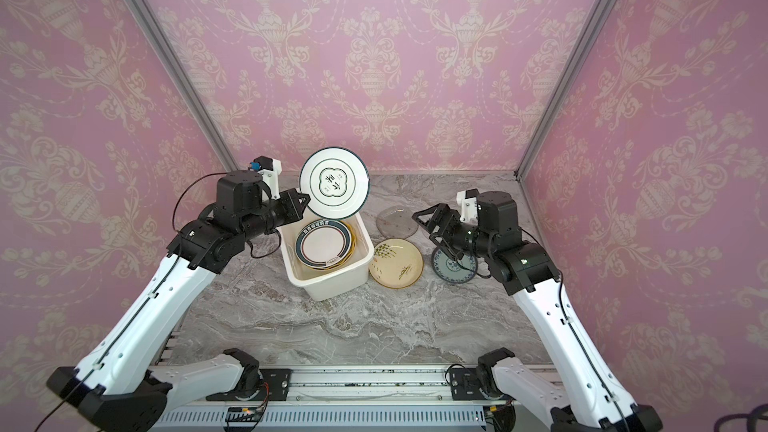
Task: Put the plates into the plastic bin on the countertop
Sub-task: 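Carry the upright plate over the bin with the left gripper, then lower the upright cloud-logo plate into the bin with the left gripper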
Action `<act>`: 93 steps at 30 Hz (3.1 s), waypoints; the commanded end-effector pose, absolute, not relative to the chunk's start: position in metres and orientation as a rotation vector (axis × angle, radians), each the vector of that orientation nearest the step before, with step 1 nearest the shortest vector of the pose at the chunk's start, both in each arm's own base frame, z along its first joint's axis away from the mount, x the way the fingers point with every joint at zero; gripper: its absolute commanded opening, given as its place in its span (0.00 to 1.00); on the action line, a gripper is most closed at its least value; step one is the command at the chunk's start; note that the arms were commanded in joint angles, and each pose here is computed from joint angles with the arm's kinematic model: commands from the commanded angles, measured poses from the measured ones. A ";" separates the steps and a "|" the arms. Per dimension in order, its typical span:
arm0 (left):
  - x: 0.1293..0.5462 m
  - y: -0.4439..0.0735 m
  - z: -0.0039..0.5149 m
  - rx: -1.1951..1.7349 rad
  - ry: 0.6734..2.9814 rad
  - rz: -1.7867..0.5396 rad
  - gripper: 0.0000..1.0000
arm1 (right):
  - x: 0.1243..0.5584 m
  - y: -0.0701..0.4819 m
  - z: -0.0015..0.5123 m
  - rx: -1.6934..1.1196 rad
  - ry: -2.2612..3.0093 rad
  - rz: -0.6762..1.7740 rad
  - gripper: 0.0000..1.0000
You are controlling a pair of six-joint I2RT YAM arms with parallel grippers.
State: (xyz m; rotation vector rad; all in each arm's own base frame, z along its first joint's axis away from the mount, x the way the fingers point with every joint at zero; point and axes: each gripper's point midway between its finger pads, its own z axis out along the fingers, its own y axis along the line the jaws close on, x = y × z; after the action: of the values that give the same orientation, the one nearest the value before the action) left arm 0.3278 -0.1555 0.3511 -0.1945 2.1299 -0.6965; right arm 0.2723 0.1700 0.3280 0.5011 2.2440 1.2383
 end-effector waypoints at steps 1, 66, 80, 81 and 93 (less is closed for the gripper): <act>0.323 -0.151 0.343 -0.289 2.152 -0.763 0.00 | 0.282 0.180 0.344 0.436 2.190 1.225 0.87; 0.329 -0.111 0.248 -0.865 2.129 -0.757 0.00 | 0.281 0.252 0.302 0.258 2.391 1.188 0.85; 0.332 -0.109 0.225 -1.012 2.204 -0.694 0.00 | 0.280 0.254 0.303 0.252 2.388 1.184 0.84; 0.333 -0.110 0.222 -1.026 2.208 -0.694 0.00 | 0.280 0.254 0.303 0.251 2.388 1.181 0.84; 0.348 -0.118 0.201 -1.219 2.208 -0.712 0.00 | 0.283 0.255 0.309 0.253 2.362 1.188 0.85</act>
State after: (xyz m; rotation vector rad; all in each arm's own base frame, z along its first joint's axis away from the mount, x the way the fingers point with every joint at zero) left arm 0.3395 -0.1168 0.1877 -1.1469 2.2775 -0.6645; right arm 0.2796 0.2537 0.2966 0.2762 2.4038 1.1975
